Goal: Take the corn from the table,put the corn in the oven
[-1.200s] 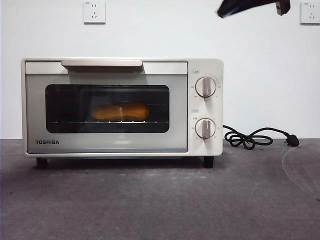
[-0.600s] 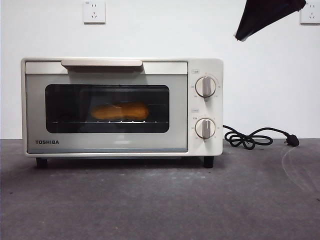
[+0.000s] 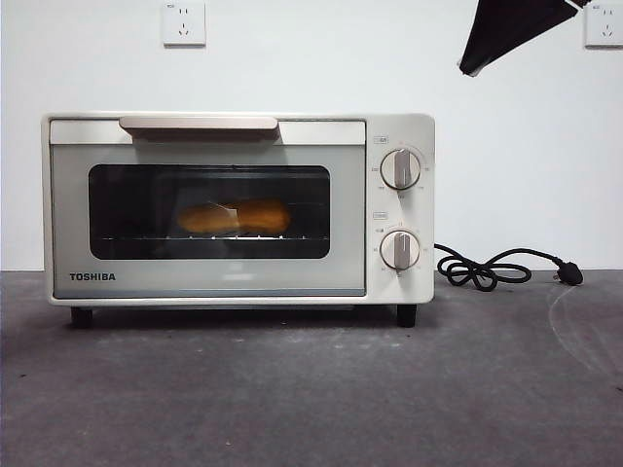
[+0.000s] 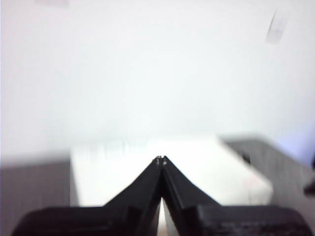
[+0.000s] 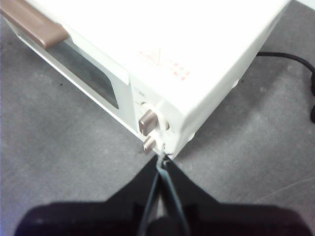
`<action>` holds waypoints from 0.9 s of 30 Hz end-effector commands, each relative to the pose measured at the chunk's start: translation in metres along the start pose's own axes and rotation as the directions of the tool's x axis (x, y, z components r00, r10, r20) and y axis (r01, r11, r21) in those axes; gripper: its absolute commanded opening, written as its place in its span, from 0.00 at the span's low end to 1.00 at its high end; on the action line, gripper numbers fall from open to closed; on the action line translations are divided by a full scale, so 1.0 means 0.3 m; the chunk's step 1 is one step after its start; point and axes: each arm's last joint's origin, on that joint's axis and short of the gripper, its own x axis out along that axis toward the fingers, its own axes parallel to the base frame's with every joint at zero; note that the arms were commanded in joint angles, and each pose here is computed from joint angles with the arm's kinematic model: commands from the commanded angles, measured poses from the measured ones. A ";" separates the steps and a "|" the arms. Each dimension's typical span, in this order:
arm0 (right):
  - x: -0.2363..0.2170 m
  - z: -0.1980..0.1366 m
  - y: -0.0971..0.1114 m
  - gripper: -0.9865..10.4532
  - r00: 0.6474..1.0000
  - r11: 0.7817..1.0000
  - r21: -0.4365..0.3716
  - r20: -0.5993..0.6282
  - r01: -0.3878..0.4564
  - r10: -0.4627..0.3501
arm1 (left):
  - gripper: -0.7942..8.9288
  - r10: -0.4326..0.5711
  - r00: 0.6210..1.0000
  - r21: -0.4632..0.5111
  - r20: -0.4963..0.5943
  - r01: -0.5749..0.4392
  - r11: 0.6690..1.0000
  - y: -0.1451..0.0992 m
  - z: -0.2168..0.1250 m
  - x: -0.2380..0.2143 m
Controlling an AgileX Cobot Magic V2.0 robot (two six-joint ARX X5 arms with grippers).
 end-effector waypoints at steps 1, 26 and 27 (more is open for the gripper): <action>0.004 0.006 -0.002 0.09 1.000 1.000 -0.004 0.014 0.004 -0.004 | 0.08 -0.030 0.982 0.064 0.186 0.018 0.998 0.009 -0.054 -0.001; 0.004 0.007 -0.003 0.09 1.000 1.000 -0.005 0.019 0.006 -0.006 | 0.08 0.064 0.949 0.094 0.308 -0.097 0.991 0.083 -0.628 -0.083; 0.004 0.007 -0.002 0.09 1.000 1.000 -0.005 0.018 0.006 -0.005 | 0.08 0.076 0.954 0.087 0.290 -0.105 0.991 0.085 -0.634 -0.081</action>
